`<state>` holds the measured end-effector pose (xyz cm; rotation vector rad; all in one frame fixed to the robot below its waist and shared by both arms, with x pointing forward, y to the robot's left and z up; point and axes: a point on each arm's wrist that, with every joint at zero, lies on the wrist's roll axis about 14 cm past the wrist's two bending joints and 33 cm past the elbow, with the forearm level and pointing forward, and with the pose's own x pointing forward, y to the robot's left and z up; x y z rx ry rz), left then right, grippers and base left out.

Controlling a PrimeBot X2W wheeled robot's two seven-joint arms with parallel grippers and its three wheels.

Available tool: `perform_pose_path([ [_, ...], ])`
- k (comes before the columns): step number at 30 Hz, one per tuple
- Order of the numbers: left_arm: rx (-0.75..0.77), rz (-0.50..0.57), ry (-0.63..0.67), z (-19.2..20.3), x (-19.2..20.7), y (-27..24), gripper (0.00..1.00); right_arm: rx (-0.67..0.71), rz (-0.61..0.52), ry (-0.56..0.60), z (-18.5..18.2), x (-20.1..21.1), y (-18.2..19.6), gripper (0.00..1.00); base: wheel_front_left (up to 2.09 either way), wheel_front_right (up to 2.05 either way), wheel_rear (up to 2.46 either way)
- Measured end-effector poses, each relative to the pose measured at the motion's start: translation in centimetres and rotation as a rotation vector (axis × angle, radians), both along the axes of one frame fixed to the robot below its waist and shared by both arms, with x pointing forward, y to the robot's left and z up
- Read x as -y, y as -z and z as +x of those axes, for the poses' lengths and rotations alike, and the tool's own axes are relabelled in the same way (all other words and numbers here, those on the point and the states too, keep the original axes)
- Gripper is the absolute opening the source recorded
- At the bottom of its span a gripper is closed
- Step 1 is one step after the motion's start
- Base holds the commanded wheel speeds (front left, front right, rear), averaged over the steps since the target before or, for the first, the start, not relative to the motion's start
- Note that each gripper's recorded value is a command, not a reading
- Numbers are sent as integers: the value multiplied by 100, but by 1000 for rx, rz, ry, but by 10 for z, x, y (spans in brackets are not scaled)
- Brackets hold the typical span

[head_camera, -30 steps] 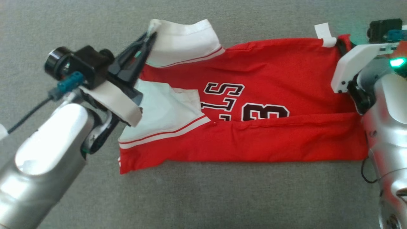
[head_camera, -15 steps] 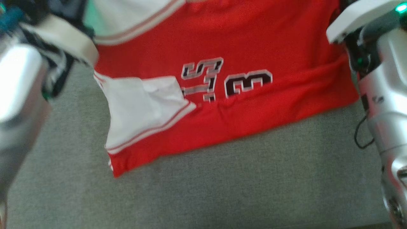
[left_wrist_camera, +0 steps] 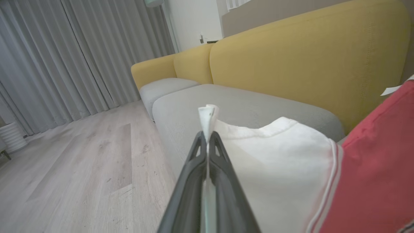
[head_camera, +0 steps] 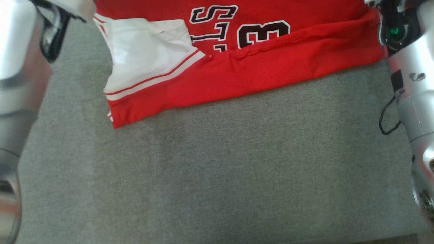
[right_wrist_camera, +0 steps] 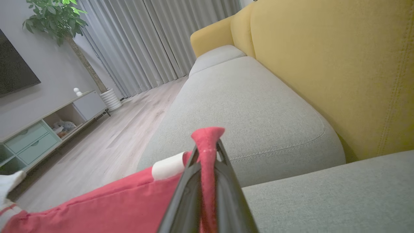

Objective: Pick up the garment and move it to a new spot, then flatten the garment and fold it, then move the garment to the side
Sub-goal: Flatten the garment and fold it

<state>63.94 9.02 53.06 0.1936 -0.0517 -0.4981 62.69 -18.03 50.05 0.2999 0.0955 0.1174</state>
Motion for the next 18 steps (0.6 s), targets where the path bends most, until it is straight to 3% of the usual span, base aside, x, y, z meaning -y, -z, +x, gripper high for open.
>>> perform_pose_path([
  [7,-71,-33,8,-26,-6,16,0,-86,50,-20,-16,-1,17,0,0,0,0],
  [18,-289,19,92,-106,-10,62,0,-286,-58,-120,-72,1,66,0,0,0,0],
])
